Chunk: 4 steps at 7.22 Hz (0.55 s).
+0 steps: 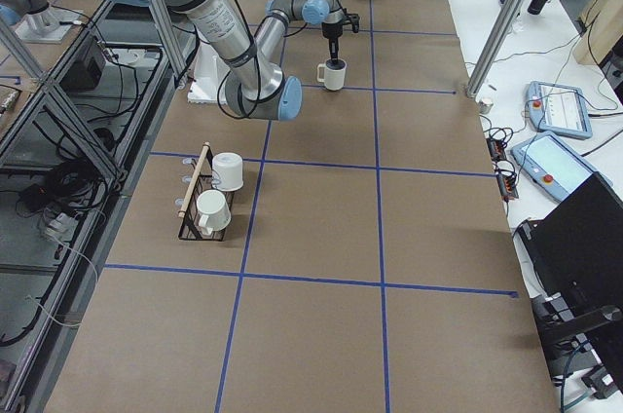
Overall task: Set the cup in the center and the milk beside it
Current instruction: 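Carry the white mug with the right gripper to the table center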
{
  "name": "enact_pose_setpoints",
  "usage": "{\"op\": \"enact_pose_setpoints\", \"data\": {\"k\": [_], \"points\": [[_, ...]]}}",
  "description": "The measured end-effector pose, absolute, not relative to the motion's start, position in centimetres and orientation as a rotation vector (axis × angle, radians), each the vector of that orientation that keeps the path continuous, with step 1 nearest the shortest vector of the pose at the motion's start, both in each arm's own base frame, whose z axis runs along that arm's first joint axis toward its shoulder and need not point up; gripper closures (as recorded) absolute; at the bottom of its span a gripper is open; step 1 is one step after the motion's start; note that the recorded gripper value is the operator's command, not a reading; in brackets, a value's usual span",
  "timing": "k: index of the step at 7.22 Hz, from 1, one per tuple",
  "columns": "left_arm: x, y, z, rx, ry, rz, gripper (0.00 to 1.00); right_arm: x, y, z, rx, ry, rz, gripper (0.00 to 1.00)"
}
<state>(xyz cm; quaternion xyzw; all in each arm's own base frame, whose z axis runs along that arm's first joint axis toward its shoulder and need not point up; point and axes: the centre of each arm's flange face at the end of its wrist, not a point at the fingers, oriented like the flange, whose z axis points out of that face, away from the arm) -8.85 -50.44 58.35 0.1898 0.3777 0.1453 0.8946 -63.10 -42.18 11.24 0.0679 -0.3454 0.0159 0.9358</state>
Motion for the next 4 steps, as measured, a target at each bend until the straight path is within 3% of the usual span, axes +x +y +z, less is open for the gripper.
{"op": "enact_pose_setpoints", "data": {"k": [1, 4], "points": [[-8.85, -50.44, 58.36, 0.394, 0.783, 0.301, 0.01, -63.23, -42.03, 11.35, 0.137, -0.706, 0.033, 0.67], [-8.85, -50.44, 58.39, 0.393, 0.783, 0.301, 0.01, -63.32, -41.96, 11.54, 0.151, -0.714, 0.03, 0.16]]}}
